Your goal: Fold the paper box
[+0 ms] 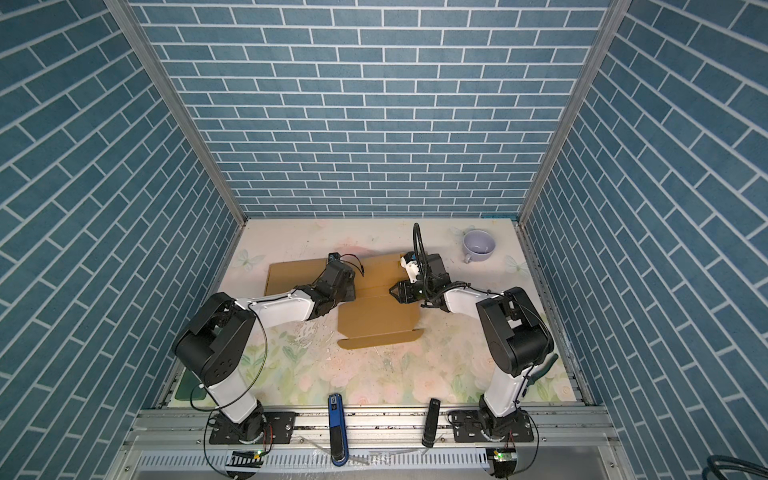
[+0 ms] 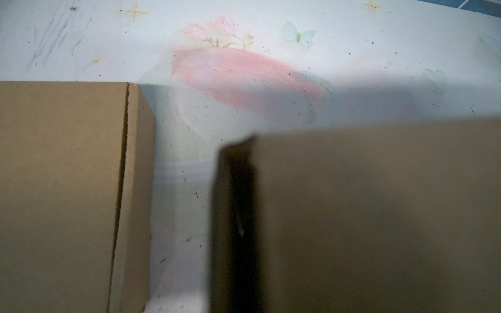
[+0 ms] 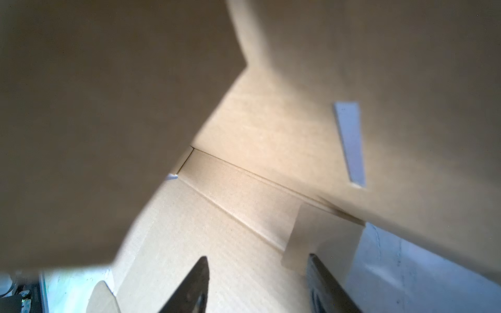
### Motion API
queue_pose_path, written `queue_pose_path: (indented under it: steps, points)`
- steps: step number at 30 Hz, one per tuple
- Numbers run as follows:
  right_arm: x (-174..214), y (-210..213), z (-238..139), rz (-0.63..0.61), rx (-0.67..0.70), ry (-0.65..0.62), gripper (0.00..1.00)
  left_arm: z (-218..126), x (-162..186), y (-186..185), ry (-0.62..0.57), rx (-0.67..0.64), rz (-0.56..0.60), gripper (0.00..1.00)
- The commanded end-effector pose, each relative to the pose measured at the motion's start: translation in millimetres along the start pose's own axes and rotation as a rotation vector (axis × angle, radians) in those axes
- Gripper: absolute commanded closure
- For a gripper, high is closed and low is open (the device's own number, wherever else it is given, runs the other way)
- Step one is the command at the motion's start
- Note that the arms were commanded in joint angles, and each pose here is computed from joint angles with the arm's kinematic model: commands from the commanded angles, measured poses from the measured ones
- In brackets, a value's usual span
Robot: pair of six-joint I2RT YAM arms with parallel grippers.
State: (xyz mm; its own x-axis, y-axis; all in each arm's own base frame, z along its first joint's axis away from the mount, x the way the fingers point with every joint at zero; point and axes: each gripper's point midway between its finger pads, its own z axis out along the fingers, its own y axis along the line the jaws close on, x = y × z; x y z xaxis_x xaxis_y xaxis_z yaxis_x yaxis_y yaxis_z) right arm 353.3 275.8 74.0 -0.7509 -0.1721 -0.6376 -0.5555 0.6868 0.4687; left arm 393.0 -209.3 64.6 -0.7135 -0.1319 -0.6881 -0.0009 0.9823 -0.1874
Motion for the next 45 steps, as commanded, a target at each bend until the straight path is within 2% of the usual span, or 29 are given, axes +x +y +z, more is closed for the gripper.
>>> queue_pose_path:
  steps: [1,9,13,18,23,28,34,38,45]
  points:
    - [-13.2,5.3,-7.1,-0.027,0.015,-0.029,0.43,-3.0,-1.9,-1.4,0.006,0.006,-0.02,1.0]
    - [-6.8,11.1,-57.4,-0.048,0.109,0.021,0.4,-5.8,-1.2,4.5,-0.003,-0.004,-0.03,1.0]
    - [-1.3,5.9,-93.8,-0.059,0.198,0.028,0.39,-8.0,-2.6,4.0,-0.005,0.008,-0.031,1.0]
    - [-15.7,-16.7,-133.1,-0.057,0.371,-0.003,0.38,-9.5,-3.2,1.7,-0.002,0.024,-0.028,1.0]
    - [-38.9,-43.2,-134.3,-0.053,0.452,-0.019,0.37,-9.6,-1.9,-1.3,0.005,0.042,-0.026,1.0]
    - [-64.9,-56.4,-117.5,-0.064,0.399,-0.073,0.37,-10.4,-1.3,-4.6,0.014,0.059,-0.005,1.0]
    - [-81.5,-73.0,-101.1,-0.073,0.363,-0.064,0.37,-11.5,-1.3,-3.6,0.014,0.058,0.015,1.0]
    - [-90.6,-64.7,-92.2,-0.108,0.268,-0.078,0.37,-10.1,-1.9,-4.2,0.013,0.057,0.022,1.0]
    - [-91.9,-41.0,-85.9,-0.16,0.124,-0.061,0.46,-5.8,-4.8,-5.6,0.01,0.05,0.023,1.0]
